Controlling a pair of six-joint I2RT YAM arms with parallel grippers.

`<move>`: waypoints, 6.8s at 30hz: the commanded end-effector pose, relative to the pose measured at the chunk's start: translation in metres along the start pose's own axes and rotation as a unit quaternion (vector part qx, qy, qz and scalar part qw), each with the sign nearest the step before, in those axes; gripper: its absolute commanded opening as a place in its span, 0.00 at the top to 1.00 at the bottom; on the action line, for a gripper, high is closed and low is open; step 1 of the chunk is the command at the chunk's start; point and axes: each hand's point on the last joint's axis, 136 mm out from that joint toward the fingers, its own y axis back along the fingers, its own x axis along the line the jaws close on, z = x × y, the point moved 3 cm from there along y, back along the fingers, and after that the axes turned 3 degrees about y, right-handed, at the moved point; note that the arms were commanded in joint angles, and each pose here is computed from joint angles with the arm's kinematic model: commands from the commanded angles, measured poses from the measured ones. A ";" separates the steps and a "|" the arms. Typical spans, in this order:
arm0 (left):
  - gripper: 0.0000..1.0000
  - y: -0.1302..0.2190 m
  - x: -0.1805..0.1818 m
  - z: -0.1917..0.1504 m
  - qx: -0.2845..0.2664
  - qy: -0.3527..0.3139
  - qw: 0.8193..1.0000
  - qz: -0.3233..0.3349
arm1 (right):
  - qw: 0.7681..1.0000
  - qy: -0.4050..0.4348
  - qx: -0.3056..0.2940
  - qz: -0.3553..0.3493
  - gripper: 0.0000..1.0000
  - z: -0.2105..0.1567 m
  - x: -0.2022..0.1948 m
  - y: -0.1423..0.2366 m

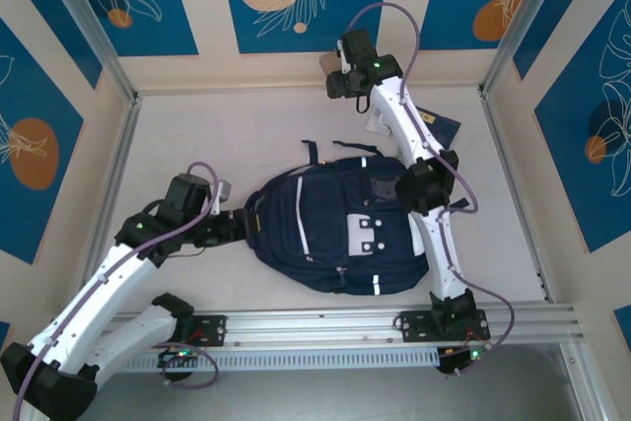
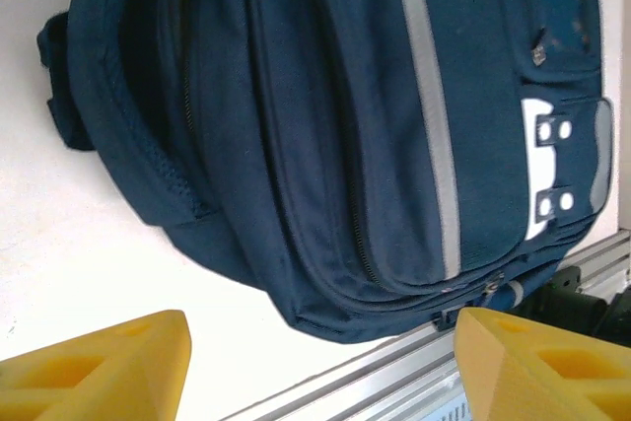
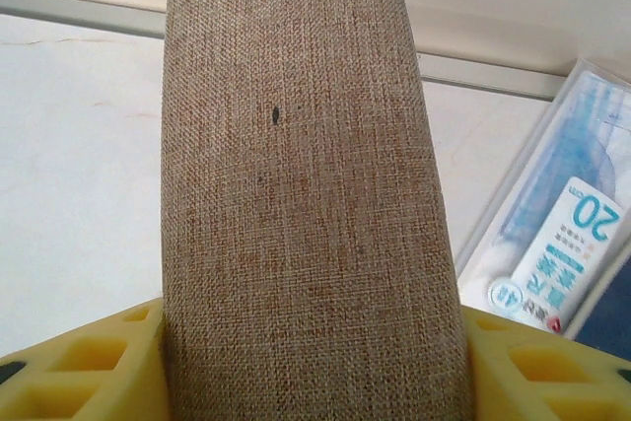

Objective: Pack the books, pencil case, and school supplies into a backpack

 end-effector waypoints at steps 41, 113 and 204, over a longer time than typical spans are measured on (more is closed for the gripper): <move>0.24 -0.055 -0.111 0.070 0.059 0.188 0.948 -0.251 | 0.890 0.002 -0.035 0.455 0.85 -0.246 0.140 0.234; 0.68 0.100 0.023 0.017 -0.226 0.127 0.965 0.042 | 0.972 -0.081 0.213 0.052 0.22 -0.240 0.167 0.122; 0.00 0.023 0.013 0.049 -0.184 0.175 0.964 0.074 | 0.867 -0.206 0.095 0.444 0.47 -0.219 0.113 0.201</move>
